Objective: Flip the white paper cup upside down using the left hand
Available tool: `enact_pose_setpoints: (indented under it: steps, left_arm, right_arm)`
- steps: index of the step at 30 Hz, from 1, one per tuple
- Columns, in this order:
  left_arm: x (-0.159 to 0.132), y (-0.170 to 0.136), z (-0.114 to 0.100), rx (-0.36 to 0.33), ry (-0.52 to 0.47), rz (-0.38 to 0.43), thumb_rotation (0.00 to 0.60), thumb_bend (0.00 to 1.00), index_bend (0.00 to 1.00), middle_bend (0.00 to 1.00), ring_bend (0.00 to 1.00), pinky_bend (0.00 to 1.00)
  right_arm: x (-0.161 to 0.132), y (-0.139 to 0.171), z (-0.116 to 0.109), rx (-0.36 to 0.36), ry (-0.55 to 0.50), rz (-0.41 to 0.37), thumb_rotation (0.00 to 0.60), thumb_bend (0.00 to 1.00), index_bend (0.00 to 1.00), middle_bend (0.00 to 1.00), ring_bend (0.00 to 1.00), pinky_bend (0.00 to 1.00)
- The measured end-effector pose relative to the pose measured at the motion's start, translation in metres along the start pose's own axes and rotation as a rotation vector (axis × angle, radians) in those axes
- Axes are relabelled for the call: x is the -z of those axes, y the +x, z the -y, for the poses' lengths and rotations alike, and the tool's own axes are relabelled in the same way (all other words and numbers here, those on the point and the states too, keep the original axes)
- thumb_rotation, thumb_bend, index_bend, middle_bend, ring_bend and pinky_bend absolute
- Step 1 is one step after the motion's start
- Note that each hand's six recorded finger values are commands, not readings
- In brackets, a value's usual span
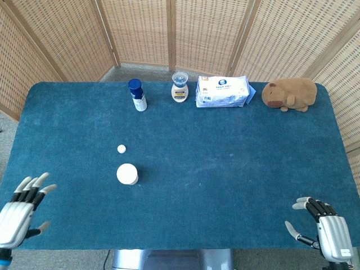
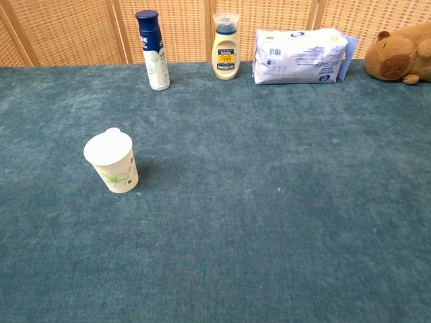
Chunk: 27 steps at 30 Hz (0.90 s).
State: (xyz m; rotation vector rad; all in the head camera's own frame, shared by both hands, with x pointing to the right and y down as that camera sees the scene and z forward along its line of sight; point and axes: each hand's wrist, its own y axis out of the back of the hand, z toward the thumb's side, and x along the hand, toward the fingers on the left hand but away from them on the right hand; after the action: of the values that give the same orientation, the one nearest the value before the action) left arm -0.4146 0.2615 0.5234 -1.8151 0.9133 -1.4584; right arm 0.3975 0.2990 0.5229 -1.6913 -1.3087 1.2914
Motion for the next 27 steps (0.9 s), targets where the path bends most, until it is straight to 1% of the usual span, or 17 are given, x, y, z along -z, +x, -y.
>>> enact_pose_setpoints:
  steps: [6, 13, 19, 27]
  left_arm:
    - [-0.019, 0.042, 0.003, 0.058, 0.086, 0.089, 0.600, 0.18, 0.17, 0.04, 0.00, 0.01]
    - [-0.057, 0.094, 0.010, 0.104, 0.208, 0.184, 0.600, 0.19, 0.17, 0.04, 0.00, 0.01]
    - [-0.092, 0.126, 0.023, 0.134, 0.261, 0.240, 0.600, 0.19, 0.17, 0.04, 0.00, 0.01]
    - [-0.130, 0.153, 0.047, 0.185, 0.310, 0.283, 0.600, 0.19, 0.16, 0.03, 0.00, 0.01]
  right_arm:
    - [0.009, 0.011, -0.009, 0.029, -0.004, 0.030, 0.426, 0.32, 0.43, 0.37, 0.36, 0.36]
    - [0.015, 0.016, -0.016, 0.042, 0.003, 0.046, 0.427, 0.32, 0.43, 0.37, 0.36, 0.36]
    - [0.018, 0.017, -0.019, 0.050, 0.002, 0.056, 0.428, 0.32, 0.43, 0.37, 0.36, 0.36]
    - [0.025, 0.021, -0.025, 0.065, 0.013, 0.081, 0.426, 0.32, 0.43, 0.37, 0.36, 0.36]
